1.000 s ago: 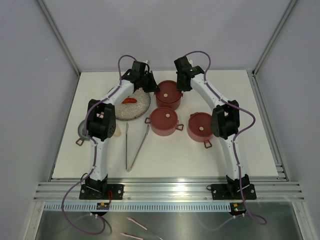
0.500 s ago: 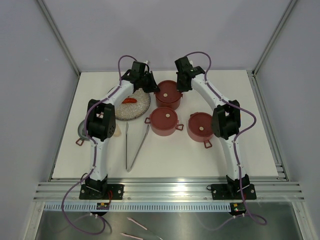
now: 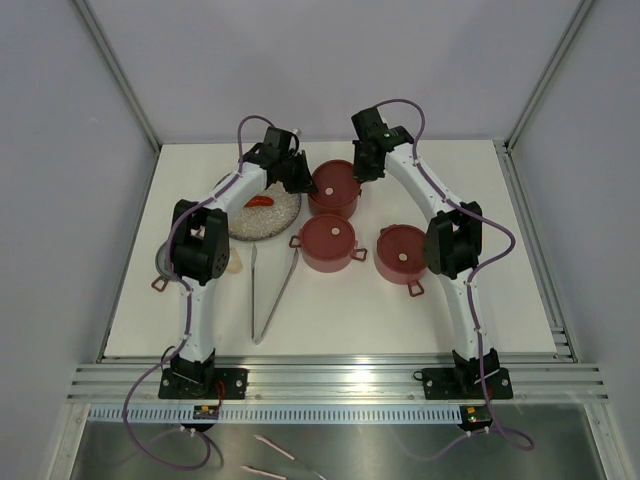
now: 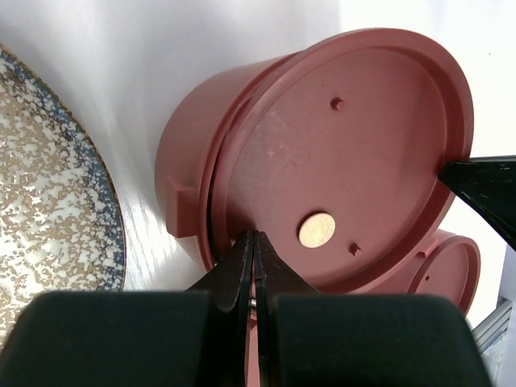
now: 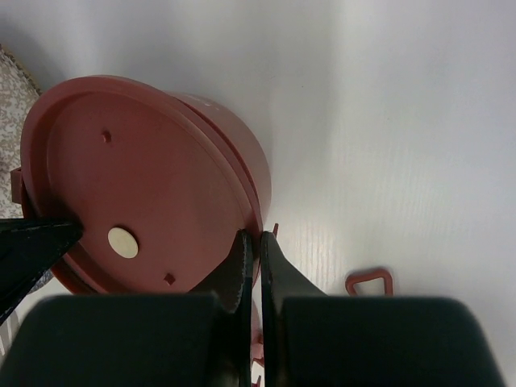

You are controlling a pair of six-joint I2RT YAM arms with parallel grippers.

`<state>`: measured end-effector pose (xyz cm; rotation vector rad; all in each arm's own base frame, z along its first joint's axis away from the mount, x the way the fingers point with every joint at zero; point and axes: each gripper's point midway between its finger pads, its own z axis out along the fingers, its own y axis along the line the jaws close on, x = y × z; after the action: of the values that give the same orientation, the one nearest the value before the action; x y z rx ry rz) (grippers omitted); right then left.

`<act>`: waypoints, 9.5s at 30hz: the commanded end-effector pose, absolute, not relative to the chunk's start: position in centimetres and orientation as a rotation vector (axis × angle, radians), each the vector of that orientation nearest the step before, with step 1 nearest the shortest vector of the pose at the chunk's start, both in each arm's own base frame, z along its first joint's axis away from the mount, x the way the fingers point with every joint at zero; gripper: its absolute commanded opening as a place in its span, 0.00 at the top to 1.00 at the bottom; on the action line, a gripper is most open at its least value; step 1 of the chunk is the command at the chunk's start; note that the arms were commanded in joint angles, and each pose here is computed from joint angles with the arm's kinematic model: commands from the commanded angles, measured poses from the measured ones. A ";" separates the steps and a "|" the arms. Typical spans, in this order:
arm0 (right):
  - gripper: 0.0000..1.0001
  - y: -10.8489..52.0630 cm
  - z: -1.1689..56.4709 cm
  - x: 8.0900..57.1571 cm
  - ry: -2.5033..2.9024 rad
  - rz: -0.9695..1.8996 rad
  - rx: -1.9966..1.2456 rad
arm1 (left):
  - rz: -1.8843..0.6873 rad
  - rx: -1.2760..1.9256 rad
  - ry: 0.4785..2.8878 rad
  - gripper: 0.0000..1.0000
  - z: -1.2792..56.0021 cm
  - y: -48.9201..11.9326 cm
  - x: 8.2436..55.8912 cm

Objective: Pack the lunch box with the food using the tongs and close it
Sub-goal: Close the box lid on the packing box, then pick up the packing box from the center of the board.

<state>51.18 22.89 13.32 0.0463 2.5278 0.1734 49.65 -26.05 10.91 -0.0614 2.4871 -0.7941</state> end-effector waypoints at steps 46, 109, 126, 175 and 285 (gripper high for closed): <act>1.00 24.1 12.1 51.0 2.606 0.358 0.149 | -0.819 -0.023 2.447 1.00 13.2 -26.6 50.5; 1.00 23.2 6.4 46.7 2.671 0.093 0.078 | -0.762 -0.019 2.677 1.00 4.3 -25.9 43.9; 1.00 16.7 9.0 45.5 2.611 -0.064 0.211 | -0.869 0.171 2.682 1.00 5.5 -30.9 40.9; 0.34 18.4 16.9 29.2 2.438 0.660 0.348 | -0.667 0.162 2.604 0.61 15.4 -23.6 33.7; 1.00 24.1 4.0 34.2 2.764 0.966 0.140 | -1.005 0.136 2.576 0.43 9.0 -24.0 34.7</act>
<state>35.66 24.76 5.80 0.1953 2.6670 1.0128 33.66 -22.68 8.58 0.1218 2.6366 -0.9202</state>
